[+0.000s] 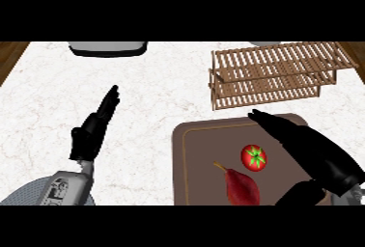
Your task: Pick the tomato from the tray and place it in the tiered shelf
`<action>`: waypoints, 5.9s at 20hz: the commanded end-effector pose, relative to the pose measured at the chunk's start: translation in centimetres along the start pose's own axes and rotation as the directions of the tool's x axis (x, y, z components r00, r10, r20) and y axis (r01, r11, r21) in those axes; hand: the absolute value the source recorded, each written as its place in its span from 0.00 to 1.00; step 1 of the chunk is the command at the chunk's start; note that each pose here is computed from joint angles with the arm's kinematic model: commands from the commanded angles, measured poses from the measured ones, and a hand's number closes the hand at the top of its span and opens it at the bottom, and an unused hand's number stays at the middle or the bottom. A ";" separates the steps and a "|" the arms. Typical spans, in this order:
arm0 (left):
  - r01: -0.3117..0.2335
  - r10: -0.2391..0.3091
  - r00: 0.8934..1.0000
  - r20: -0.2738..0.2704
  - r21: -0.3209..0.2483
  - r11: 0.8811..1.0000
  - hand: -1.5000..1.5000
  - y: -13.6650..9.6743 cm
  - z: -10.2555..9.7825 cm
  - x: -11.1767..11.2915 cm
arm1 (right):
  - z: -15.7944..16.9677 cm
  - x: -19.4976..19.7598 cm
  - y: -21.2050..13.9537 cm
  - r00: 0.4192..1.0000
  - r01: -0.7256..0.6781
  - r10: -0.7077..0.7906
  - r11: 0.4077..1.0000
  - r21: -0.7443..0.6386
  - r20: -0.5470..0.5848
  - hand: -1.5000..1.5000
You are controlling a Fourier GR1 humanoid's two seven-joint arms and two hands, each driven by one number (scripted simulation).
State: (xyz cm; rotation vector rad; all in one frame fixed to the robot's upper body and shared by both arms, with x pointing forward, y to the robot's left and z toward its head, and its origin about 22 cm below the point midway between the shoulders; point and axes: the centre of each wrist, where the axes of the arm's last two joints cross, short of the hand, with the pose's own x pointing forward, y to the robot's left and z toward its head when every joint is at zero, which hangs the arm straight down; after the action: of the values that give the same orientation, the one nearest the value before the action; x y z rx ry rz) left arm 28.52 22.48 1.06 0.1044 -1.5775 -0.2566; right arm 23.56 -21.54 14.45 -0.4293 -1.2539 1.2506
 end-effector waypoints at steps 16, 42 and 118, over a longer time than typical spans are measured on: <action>0.007 -0.007 1.000 -0.006 -0.002 1.000 0.50 -1.2 1.0 1.6 | -2.2 -3.2 3.7 0.997 -0.062 0.063 0.998 0.021 -0.054 0.00; 0.011 -0.011 1.000 0.003 0.018 1.000 0.50 0.0 0.0 -0.1 | -6.5 -4.2 5.7 0.983 -0.184 0.183 0.982 0.046 0.028 1.00; -0.001 0.001 1.000 -0.001 -0.011 1.000 0.50 0.2 0.2 0.3 | -5.7 12.0 -14.9 0.983 -0.182 0.029 0.337 -0.924 -0.183 1.00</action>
State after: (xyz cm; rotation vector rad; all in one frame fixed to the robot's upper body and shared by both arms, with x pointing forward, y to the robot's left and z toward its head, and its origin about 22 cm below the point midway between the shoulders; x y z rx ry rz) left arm 28.47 21.82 1.89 0.0972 -1.5780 -0.2653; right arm 31.43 -14.52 31.79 -1.4254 -1.7294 0.3544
